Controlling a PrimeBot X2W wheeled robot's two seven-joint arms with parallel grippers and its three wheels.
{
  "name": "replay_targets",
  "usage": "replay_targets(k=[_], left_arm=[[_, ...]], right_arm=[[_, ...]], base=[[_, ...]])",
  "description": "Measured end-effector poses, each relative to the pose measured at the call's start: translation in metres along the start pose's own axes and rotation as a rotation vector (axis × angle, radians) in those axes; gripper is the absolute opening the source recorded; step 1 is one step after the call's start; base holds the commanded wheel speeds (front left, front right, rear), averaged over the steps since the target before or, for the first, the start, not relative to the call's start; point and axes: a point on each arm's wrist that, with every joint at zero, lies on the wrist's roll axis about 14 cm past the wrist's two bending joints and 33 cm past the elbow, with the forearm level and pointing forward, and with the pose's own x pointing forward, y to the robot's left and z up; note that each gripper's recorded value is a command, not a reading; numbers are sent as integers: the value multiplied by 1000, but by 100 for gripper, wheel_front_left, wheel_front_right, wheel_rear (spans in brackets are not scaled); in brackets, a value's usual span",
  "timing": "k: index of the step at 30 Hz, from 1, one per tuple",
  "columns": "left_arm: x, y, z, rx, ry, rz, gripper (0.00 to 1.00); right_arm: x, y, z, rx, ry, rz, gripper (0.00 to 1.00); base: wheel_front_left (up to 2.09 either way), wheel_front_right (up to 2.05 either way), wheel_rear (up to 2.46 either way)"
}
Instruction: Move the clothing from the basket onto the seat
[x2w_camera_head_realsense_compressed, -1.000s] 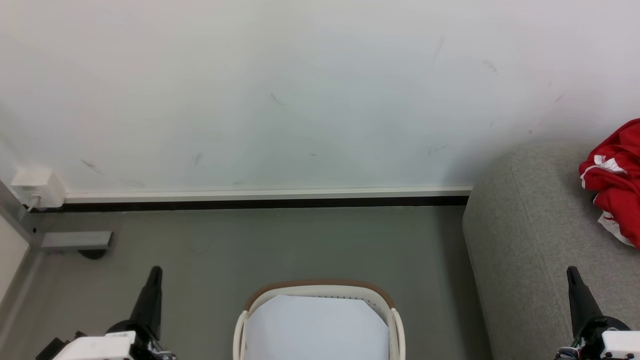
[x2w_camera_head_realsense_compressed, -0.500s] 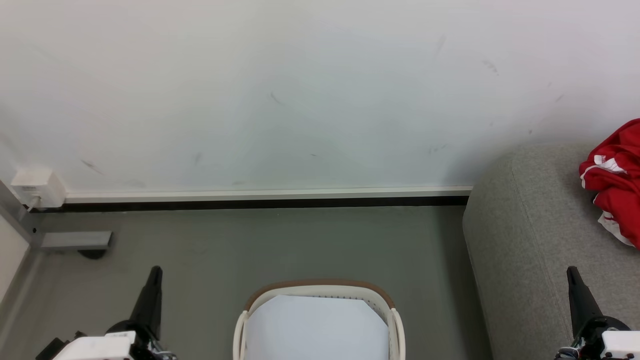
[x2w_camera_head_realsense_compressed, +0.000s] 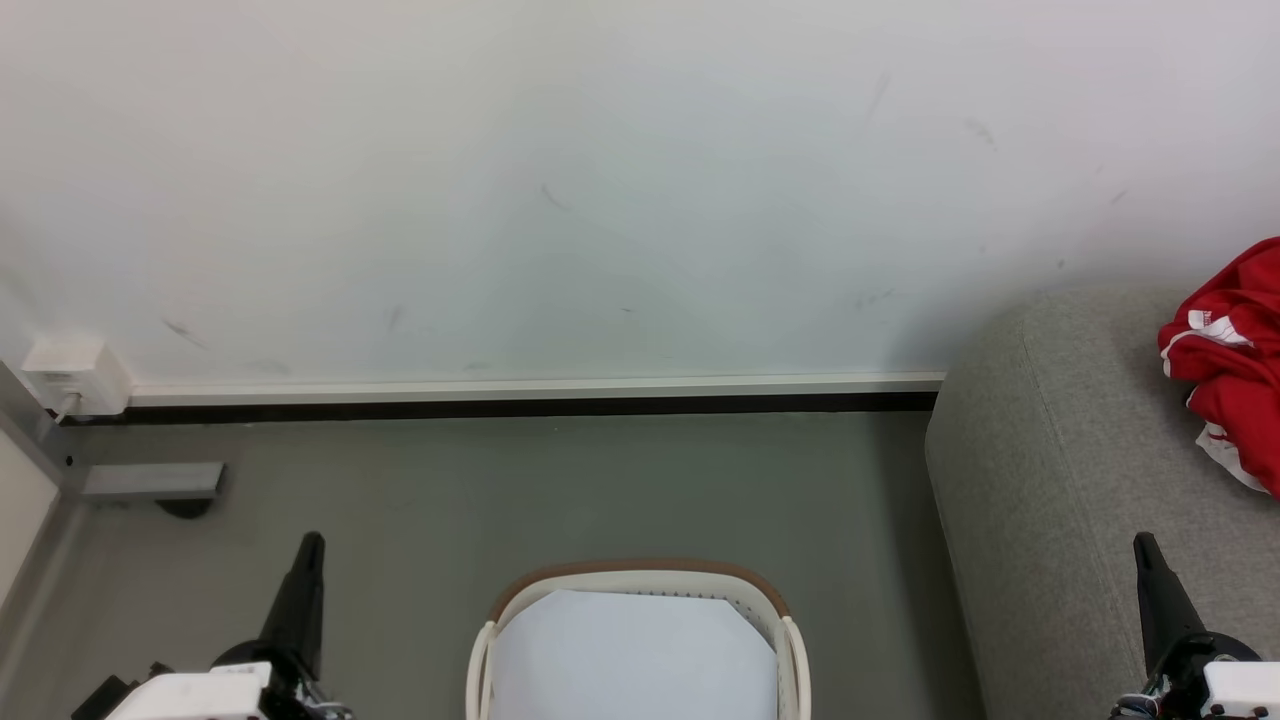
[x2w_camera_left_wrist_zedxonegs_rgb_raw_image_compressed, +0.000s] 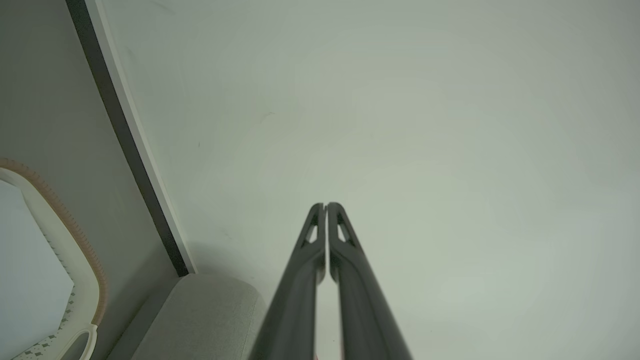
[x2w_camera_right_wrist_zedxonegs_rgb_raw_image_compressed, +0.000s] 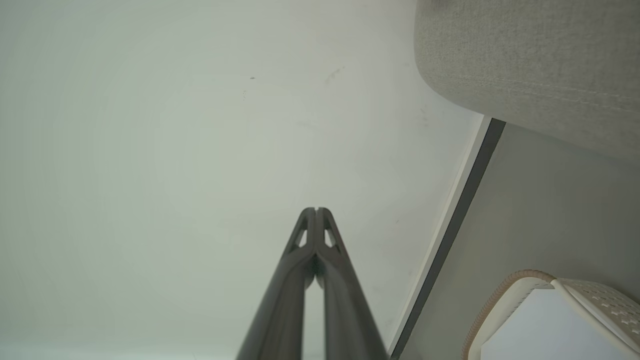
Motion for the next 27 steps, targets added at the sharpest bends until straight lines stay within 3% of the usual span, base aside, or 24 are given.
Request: replay_targets(k=[27], left_arm=[[0, 0, 0, 0, 0, 0, 0]], right_arm=[[0, 0, 0, 0, 0, 0, 0]], base=[[0, 0, 0]])
